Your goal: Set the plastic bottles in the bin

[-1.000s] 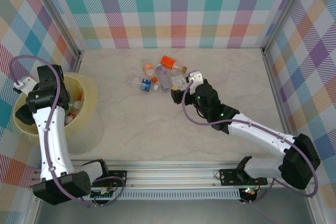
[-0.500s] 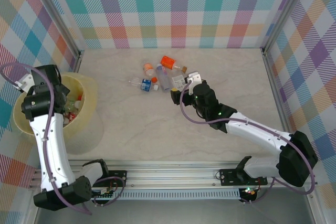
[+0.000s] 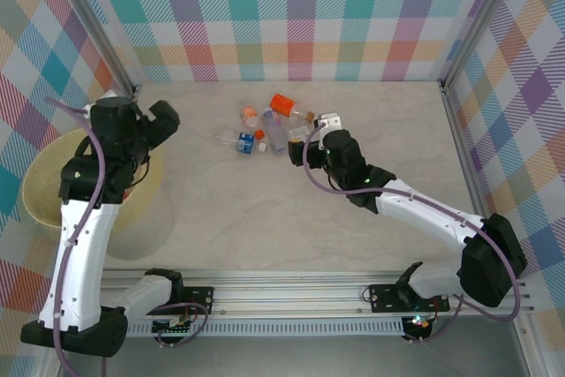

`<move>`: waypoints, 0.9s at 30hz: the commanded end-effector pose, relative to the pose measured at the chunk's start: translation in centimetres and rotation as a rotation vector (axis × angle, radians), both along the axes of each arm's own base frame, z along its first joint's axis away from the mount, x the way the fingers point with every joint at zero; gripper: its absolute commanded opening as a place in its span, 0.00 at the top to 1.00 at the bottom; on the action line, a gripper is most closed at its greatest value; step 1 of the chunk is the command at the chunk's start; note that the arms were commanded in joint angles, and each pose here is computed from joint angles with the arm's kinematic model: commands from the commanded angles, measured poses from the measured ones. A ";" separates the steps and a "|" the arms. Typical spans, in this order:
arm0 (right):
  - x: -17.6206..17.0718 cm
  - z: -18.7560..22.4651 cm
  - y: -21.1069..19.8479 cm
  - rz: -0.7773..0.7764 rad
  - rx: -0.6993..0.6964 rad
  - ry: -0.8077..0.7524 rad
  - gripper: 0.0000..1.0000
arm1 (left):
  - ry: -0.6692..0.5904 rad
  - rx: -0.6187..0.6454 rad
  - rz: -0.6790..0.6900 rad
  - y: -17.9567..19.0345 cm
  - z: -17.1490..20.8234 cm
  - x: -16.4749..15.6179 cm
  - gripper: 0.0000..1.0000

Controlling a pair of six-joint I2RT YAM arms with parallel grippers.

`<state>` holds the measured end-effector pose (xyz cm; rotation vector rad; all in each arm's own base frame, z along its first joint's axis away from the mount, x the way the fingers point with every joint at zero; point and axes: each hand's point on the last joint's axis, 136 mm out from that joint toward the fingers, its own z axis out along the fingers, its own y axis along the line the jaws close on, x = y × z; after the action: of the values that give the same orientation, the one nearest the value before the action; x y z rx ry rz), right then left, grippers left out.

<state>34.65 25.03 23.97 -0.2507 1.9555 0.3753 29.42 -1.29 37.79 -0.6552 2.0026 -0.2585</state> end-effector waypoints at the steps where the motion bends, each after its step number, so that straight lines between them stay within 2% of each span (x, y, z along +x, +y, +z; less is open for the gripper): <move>1: 0.3 0.7 0.1 0.006 0.042 0.025 0.00 | -0.059 -0.051 -0.100 -3.7 1.0 1.9 0.00; 8: 1.5 -0.2 -0.9 0.056 0.051 0.099 0.00 | -0.028 -0.099 -0.285 -10.8 -0.5 4.3 0.00; 15: 4.7 -4.6 -3.8 -0.046 -0.032 0.297 0.00 | 0.016 -0.161 -0.459 -16.3 -2.6 6.3 0.00; 19: 6.0 -7.5 -3.8 -0.037 -0.080 0.418 0.00 | 0.033 -0.175 -0.493 -17.3 -4.1 6.9 0.00; 27: 8.0 -12.7 0.1 0.155 -0.171 0.554 0.00 | 0.086 -0.143 -0.491 -17.3 -7.0 7.2 0.00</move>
<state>43.38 23.76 12.28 -0.3178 2.4659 0.3562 36.80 -18.00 31.10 -0.2851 2.2255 -0.6650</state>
